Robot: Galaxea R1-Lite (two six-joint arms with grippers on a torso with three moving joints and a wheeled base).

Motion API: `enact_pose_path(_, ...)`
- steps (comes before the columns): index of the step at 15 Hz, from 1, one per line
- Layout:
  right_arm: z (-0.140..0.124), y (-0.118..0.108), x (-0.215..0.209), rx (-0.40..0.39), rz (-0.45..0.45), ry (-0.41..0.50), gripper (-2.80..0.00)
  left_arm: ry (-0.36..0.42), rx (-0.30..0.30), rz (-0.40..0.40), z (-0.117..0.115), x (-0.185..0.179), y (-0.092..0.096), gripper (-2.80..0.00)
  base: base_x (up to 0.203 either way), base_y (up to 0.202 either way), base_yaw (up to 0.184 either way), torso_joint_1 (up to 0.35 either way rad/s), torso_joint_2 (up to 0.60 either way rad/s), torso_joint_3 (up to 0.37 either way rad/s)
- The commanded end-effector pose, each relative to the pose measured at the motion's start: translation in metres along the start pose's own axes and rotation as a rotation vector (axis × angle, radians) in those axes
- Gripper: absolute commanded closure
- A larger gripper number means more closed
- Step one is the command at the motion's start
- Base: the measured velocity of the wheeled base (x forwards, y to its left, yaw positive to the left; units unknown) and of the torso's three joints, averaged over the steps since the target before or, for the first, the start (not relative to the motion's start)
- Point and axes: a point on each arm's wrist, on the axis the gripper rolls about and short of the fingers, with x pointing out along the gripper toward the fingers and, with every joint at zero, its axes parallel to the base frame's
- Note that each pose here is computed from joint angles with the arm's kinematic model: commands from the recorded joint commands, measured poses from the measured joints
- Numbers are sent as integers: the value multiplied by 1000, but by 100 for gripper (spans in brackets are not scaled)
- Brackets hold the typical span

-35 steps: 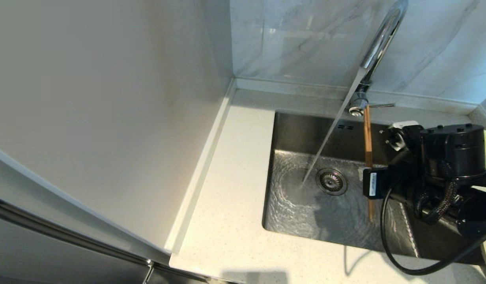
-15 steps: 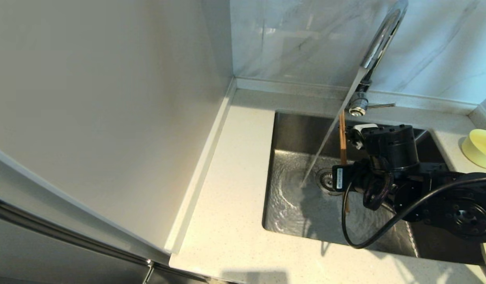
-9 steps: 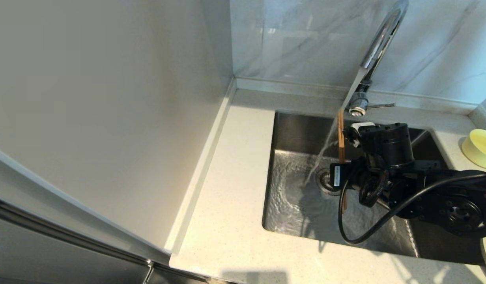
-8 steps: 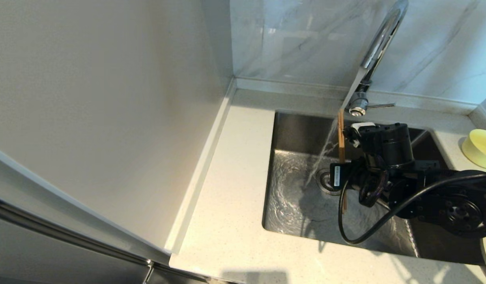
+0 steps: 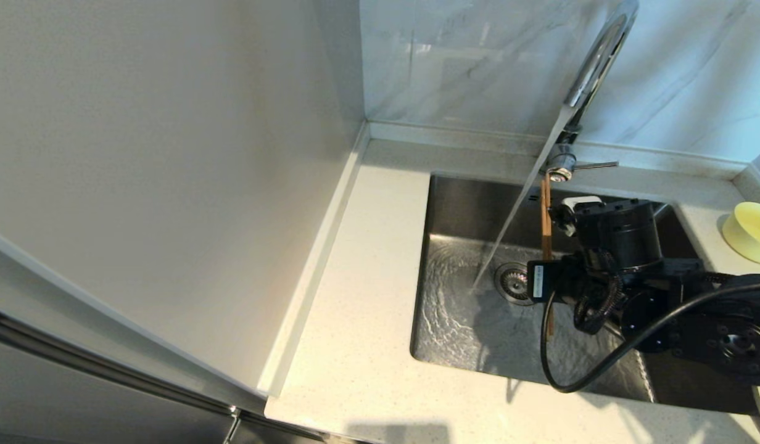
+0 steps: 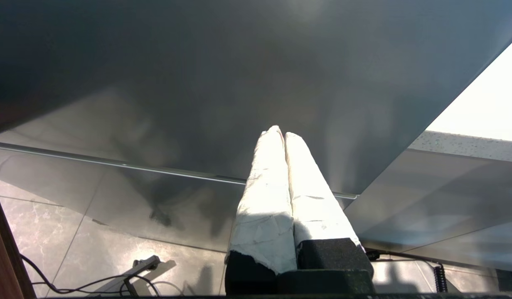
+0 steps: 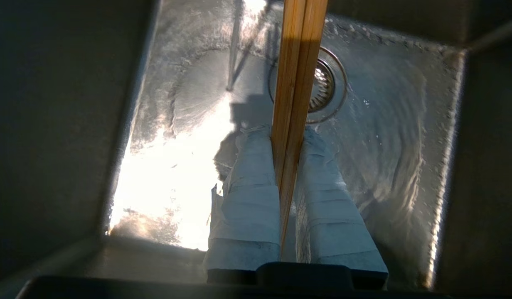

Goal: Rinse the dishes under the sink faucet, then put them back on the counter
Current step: Rinse the chopsticks, then place the chopsticks on the bowl

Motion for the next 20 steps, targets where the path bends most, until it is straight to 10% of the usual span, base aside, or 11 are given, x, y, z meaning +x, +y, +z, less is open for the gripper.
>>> enact_pose_path(1,5,-14,-17,21,-22,-29,0,0,0,0,0,0,0,0,0,0,0,0,0,0)
enact_pose_path(8,67,-124,-111,150,-429,-285,0,0,0,0,0,0,0,0,0,0,0,0,0,0)
enact_pose_path(13,-36,-135,-103,-17,-488,14,0,0,0,0,0,0,0,0,0,0,0,0,0,0)
enact_pose_path(20,9,-159,-126,25,-556,-87,0,0,0,0,0,0,0,0,0,0,0,0,0,0)
